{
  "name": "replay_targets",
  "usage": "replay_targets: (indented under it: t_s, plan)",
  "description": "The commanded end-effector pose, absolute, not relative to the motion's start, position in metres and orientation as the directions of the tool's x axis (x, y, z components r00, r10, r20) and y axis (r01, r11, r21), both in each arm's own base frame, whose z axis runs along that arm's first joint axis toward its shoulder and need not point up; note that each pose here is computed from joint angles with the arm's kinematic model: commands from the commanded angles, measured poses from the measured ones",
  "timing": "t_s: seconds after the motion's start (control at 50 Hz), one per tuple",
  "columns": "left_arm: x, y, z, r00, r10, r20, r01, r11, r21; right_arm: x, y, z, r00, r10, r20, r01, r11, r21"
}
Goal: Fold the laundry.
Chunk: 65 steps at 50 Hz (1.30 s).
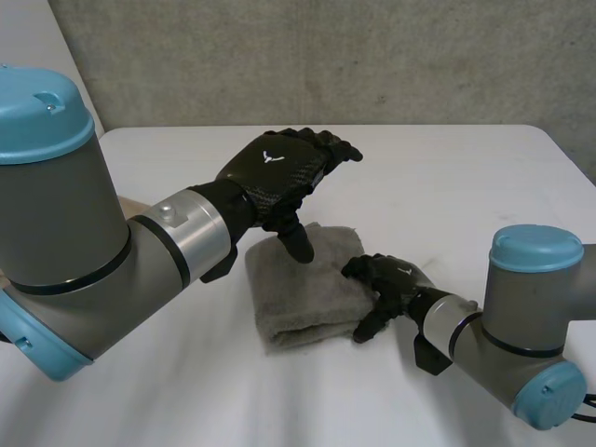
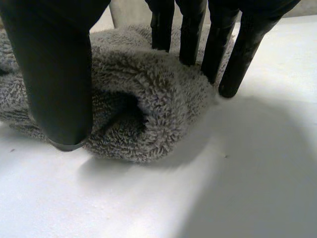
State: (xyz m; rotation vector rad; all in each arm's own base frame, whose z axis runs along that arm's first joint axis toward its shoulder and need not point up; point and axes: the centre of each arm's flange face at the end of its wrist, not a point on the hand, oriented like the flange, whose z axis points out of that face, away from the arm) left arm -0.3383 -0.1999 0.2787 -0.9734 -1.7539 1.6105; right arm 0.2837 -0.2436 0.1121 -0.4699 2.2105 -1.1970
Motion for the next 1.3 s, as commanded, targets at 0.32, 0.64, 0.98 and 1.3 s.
replay_targets:
  t_s: [0.32, 0.64, 0.98, 1.3]
  plan:
    - [-0.333, -0.204, 0.271, -0.594, 0.803, -0.060, 0.151, 0.038, -0.988, 0.281, -0.344, 0.140, -0.832, -0.501, -0.239, 0.064, 0.341, -0.938]
    - [-0.334, -0.208, 0.270, -0.598, 0.799, -0.061, 0.150, 0.037, -0.988, 0.212, -0.481, 0.137, -0.931, -0.335, -0.142, 0.062, 0.239, -0.969]
    - [-0.337, -0.217, 0.257, -0.626, 0.778, -0.056, 0.169, 0.066, -0.983, 0.023, -0.543, 0.138, -0.982, 0.164, -0.094, 0.114, 0.115, -0.987]
    - [-0.338, -0.217, 0.260, -0.627, 0.777, -0.056, 0.162, 0.059, -0.985, -0.002, -0.531, 0.116, -0.993, 0.115, -0.013, 0.043, 0.269, -0.962]
